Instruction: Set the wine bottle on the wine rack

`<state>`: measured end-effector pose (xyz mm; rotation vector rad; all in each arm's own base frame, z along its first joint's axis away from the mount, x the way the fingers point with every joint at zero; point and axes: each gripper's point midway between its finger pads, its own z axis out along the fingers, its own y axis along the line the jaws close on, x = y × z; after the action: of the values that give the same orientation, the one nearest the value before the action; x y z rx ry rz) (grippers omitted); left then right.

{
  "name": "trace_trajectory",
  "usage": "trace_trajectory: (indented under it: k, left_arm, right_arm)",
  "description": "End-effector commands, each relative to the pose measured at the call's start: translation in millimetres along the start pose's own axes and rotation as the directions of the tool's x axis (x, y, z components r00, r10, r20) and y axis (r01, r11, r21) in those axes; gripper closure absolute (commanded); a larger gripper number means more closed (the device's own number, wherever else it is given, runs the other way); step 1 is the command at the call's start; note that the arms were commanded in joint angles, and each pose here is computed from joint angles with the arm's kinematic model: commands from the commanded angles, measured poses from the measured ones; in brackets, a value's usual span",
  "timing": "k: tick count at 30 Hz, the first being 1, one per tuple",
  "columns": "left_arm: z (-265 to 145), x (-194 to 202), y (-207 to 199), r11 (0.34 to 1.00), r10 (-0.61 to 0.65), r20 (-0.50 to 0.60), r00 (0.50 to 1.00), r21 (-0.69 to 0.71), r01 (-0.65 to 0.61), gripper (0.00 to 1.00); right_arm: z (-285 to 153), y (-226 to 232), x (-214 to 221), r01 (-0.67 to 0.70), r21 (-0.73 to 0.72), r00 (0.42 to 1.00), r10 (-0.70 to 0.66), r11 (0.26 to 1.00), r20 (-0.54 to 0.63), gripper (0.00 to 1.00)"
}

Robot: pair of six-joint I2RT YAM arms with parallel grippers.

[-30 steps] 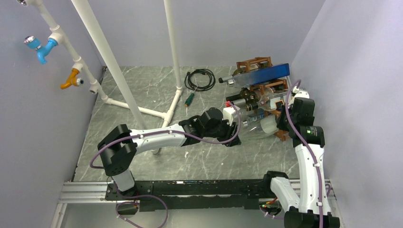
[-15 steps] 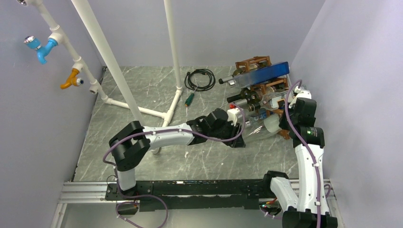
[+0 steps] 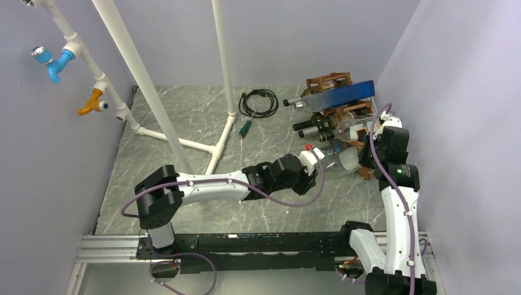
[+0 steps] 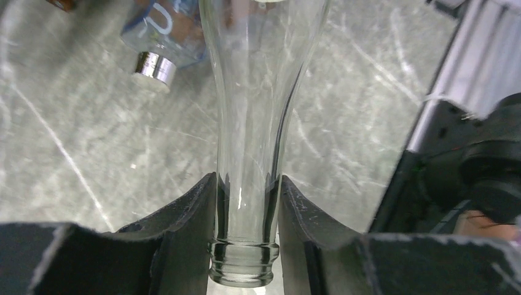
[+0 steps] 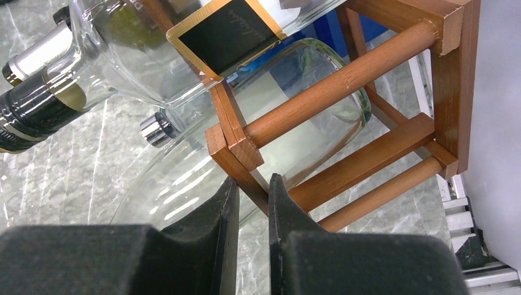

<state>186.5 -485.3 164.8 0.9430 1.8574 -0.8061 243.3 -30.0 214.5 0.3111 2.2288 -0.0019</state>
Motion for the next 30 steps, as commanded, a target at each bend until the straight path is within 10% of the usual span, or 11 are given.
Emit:
trace_trajectory:
  k: [1,5,9,15,19,24,30]
  left_arm:
    - [21.3,-35.8,26.2,0.948,0.272,0.17,0.947,-0.213,-0.234,1.0]
    - [20.2,-34.7,10.3,0.969,0.247,0.128,0.961,-0.06,-0.241,1.0]
    - [10.1,-38.4,-41.6,0.945,-0.046,0.027,0.999,0.325,0.034,1.0]
    - [-6.6,-61.6,-79.4,0.617,-0.474,-0.275,0.836,0.574,0.538,1.0]
    - [-15.4,-81.5,-79.9,0.415,-0.597,-0.346,0.724,0.64,0.647,1.0]
    - [9.5,-67.6,-39.4,0.889,-0.389,-0.039,0.92,0.247,0.387,1.0]
    - [49.0,-35.9,-1.5,0.972,-0.231,-0.065,0.971,0.035,0.234,1.0]
  right_arm:
    - [-14.5,54.9,17.3,-0.206,-0.234,0.976,0.18,0.95,-0.124,1.0]
    - [-16.8,54.0,12.0,-0.186,-0.234,0.98,0.165,0.954,-0.109,1.0]
    - [-17.2,57.3,9.7,-0.183,-0.253,0.981,0.161,0.95,-0.106,1.0]
    - [-16.2,60.2,14.6,-0.182,-0.27,0.981,0.154,0.945,-0.121,1.0]
    - [-18.6,60.2,13.5,-0.174,-0.271,0.982,0.146,0.947,-0.123,1.0]
    - [-18.8,64.8,14.9,-0.181,-0.292,0.98,0.147,0.939,-0.134,1.0]
    - [-19.3,68.1,17.4,-0.183,-0.309,0.979,0.144,0.933,-0.144,1.0]
